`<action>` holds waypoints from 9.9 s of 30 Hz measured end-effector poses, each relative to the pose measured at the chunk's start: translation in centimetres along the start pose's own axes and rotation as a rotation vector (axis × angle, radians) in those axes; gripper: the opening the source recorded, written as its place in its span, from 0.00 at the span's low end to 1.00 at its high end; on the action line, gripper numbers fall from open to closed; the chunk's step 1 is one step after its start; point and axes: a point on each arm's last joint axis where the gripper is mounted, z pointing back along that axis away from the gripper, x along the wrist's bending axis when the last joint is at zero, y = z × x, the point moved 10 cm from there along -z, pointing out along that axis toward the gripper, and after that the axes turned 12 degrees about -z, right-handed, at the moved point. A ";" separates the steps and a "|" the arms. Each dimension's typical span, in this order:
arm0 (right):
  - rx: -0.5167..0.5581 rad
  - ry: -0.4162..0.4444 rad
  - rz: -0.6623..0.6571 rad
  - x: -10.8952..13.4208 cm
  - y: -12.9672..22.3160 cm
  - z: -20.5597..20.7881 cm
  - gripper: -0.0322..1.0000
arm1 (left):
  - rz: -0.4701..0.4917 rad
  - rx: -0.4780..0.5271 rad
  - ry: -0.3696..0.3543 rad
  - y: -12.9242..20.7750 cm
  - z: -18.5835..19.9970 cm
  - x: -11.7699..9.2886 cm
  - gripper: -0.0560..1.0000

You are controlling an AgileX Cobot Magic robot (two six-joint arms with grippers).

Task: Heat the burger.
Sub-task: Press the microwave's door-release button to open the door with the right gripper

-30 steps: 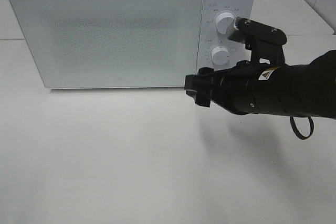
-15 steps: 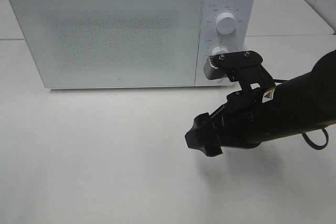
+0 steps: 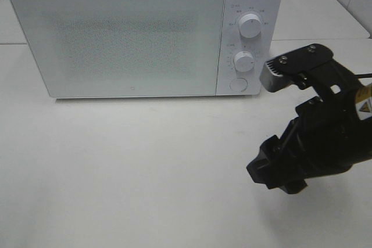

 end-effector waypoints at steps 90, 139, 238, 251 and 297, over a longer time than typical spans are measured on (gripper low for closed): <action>-0.695 0.175 -0.211 -7.6 0.7 17.9 0.73 | 0.000 0.000 0.000 0.0 0.0 0.0 0.99; -0.834 0.179 -0.162 -10.4 -9.2 -0.7 0.73 | 0.000 0.000 0.000 0.0 0.0 0.0 0.99; -0.935 -0.402 -1.832 -7.8 -13.1 -13.2 0.04 | 0.000 0.000 0.000 0.0 0.0 0.0 0.99; -0.934 -0.381 -1.850 -8.6 -14.2 -15.2 0.04 | 0.000 0.000 0.000 0.0 0.0 0.0 0.99; -0.956 -0.356 -1.876 -9.5 -17.1 -17.7 0.04 | 0.000 0.000 0.000 0.0 0.0 0.0 0.99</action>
